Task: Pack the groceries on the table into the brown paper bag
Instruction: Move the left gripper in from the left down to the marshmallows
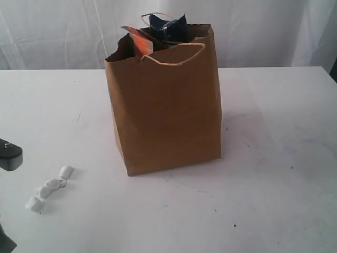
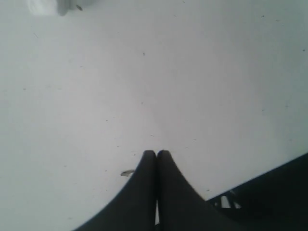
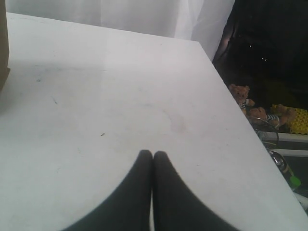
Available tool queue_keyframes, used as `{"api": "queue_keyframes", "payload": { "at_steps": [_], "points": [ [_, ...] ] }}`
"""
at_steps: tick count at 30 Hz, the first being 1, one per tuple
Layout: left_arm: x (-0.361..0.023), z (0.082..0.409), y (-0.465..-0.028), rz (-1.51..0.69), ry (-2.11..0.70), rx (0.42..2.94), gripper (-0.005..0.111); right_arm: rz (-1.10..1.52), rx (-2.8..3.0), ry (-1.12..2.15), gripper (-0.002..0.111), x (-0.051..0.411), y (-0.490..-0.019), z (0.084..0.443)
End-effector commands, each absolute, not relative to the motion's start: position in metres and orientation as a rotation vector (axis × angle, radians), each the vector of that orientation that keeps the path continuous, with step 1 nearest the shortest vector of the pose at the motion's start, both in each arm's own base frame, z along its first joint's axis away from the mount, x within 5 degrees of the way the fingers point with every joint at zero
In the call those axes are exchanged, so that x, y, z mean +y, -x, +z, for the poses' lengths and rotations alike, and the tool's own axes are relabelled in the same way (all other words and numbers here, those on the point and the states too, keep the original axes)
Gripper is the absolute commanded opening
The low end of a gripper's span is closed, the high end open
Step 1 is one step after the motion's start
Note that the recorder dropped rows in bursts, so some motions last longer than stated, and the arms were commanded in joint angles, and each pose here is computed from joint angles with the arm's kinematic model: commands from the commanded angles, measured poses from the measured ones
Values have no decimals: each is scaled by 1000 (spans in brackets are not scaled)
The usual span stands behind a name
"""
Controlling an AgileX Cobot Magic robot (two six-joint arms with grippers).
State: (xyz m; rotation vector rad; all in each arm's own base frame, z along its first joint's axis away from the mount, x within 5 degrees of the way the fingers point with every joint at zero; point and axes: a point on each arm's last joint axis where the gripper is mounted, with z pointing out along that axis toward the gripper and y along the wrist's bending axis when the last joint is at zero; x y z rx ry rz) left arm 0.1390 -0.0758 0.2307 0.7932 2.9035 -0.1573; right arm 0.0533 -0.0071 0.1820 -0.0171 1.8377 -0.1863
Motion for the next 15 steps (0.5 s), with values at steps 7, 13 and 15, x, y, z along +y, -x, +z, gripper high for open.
{"api": "queue_keyframes", "payload": {
  "at_steps": [7,13,15],
  "points": [
    [-24,226,-149,133,-445,2985,0,-195,1831,10,0,-8,-53,182],
    [-22,226,-154,-81,-302,2941,0,-195,1831,10,0,-8,-53,182],
    [-28,227,-157,-172,-315,2889,0,-195,1831,10,0,-8,-53,182]
  ]
}}
